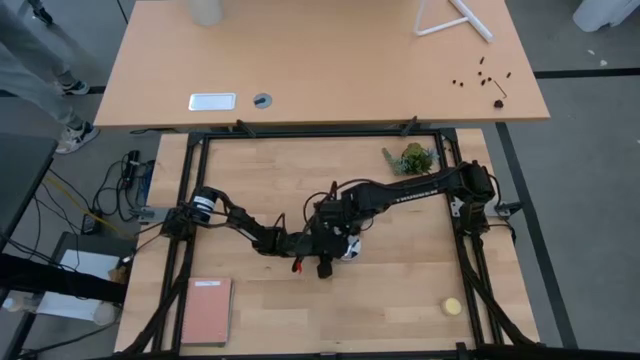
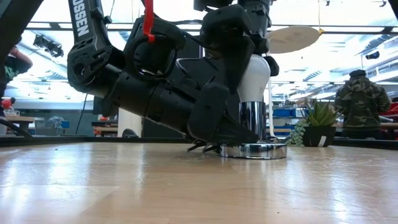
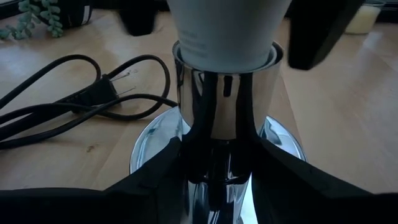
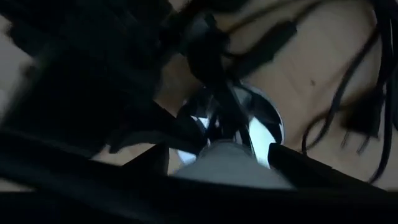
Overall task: Screw lightbulb
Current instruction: Insert the lightbulb into the lamp
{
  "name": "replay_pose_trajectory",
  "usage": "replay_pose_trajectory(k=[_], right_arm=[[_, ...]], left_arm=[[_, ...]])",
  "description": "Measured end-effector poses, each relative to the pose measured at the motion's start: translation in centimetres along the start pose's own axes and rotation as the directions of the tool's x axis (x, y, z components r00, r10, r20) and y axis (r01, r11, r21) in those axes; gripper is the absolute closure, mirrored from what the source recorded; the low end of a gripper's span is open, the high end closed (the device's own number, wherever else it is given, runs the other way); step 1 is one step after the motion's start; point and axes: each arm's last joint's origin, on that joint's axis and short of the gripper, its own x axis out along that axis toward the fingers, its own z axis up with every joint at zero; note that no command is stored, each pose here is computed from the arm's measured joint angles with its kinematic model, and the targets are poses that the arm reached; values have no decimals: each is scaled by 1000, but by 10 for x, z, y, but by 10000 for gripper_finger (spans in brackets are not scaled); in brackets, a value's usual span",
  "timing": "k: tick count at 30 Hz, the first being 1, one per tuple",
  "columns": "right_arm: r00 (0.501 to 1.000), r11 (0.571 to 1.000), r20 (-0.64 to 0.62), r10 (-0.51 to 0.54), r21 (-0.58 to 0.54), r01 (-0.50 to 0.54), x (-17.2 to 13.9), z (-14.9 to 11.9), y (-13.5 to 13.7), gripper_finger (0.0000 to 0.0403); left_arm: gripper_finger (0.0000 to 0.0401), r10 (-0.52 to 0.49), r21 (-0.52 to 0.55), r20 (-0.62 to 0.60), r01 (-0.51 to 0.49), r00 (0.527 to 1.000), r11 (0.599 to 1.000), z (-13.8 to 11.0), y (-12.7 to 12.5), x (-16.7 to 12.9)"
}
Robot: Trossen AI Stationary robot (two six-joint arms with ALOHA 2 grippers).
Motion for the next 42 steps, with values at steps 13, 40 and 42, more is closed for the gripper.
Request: replay_pose_trajectory(k=[13,40,42], right_arm=[[993,957,111,32,-289,2,-20,-10,14,54],[758,973,650,46,-202,115,-15,-137,1,68],[732,977,680,32,-175,121,-3,-143,-7,73]], left_arm=[[206,-6,3,-3,6,1000,1000,0,0,0],[206,-6,0,-3,6,1000,1000,0,0,0],[206,-6,0,-3,6,1000,1000,0,0,0]])
